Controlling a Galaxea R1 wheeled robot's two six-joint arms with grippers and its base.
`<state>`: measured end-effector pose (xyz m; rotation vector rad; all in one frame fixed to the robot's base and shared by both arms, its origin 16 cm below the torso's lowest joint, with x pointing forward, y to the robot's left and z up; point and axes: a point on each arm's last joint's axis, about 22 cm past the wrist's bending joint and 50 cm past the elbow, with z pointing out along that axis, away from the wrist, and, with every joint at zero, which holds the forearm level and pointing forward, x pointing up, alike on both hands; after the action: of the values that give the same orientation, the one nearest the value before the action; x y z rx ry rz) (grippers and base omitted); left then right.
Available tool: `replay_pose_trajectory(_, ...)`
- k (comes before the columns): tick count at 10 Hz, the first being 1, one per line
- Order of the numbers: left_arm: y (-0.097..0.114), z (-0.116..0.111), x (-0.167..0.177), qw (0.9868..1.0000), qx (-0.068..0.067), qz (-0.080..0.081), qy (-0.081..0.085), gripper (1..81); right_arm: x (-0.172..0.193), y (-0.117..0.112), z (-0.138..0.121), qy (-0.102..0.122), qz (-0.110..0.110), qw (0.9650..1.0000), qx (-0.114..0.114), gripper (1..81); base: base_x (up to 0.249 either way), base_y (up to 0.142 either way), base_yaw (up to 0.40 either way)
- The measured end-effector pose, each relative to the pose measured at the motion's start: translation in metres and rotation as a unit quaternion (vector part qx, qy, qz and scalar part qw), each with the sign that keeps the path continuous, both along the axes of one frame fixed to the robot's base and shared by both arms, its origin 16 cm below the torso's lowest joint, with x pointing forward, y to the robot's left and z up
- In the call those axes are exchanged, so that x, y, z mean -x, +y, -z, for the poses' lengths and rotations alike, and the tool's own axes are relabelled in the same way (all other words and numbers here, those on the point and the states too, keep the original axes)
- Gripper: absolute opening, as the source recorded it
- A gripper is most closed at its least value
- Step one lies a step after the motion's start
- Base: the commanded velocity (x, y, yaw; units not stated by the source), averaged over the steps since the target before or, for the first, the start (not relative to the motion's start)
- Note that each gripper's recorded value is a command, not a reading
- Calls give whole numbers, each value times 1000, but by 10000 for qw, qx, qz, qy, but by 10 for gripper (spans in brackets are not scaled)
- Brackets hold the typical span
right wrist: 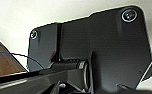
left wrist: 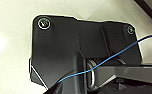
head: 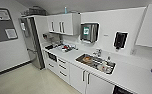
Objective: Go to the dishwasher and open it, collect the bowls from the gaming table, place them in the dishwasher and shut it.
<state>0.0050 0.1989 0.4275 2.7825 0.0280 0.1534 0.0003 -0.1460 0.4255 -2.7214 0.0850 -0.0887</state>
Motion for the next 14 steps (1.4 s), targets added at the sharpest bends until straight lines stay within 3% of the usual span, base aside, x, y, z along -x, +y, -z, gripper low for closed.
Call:
replay_pose_trajectory(2,1,0,0,10000,-16,-1,3,811,6,0,0,55,50,10000,0,811,0,0,335)
replay_pose_trajectory(6,3,1,0,10000,-33,-4,2,811,18,-7,5,5,-367,9989,276,811,0,0,335)
replay_pose_trajectory(7,2,1,0,10000,-29,-4,4,811,18,-10,6,-3,-388,9986,347,811,0,0,335)
replay_pose_trajectory(10,3,1,0,10000,-33,-3,6,811,6,-6,4,-219,-90,9992,329,811,0,0,335)
replay_pose_trajectory(14,3,1,0,10000,-31,-5,2,811,-1,-12,3,-271,-110,9992,271,811,0,0,333)
